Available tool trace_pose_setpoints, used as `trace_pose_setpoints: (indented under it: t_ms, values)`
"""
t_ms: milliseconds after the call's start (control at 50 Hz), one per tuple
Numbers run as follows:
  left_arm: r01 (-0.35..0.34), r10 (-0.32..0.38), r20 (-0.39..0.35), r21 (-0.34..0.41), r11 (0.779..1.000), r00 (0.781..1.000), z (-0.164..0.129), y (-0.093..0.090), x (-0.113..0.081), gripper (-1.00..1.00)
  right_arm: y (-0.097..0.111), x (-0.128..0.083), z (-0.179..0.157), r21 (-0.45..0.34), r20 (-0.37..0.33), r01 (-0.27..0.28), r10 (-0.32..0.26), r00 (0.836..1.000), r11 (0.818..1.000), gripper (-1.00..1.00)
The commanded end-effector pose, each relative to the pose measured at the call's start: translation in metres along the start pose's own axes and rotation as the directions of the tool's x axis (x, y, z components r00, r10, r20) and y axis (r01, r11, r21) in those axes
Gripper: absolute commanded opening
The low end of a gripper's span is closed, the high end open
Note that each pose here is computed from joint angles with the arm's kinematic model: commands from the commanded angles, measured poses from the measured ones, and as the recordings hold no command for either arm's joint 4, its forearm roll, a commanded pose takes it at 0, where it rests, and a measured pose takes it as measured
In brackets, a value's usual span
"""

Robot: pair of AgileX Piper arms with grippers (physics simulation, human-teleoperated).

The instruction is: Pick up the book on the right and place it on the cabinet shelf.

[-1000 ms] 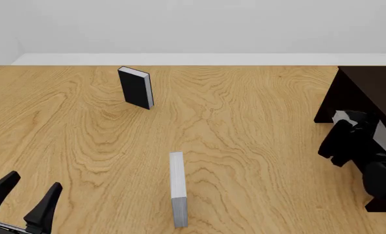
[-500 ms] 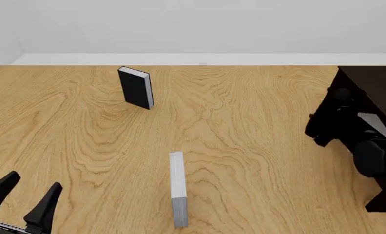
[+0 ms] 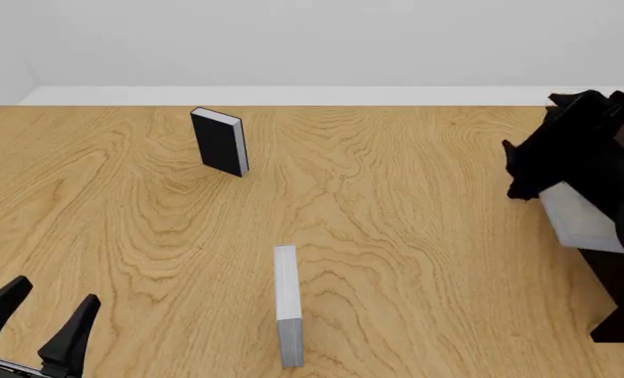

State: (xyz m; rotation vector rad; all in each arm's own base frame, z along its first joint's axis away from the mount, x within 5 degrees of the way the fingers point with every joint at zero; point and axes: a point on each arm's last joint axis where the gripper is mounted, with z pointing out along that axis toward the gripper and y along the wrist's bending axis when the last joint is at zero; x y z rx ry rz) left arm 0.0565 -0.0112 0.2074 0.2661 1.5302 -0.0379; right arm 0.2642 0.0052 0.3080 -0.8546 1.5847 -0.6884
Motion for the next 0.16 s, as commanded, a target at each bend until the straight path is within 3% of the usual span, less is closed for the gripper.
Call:
trace_pose_setpoints:
  t_ms: [20,160]
  values:
    - [-0.004,0.004,0.005,0.001,1.0,1.0,0.0,0.0,0.0,1.0,-0.026,-0.024,-0.033,0.022,0.051,-0.13,0.128,0.99,0.991,1.0]
    - [-0.002,0.002,0.009,0.003,1.0,1.0,0.0,0.0,-0.001,1.0,-0.045,-0.042,-0.058,0.029,0.096,-0.22,0.217,0.972,0.975,1.0]
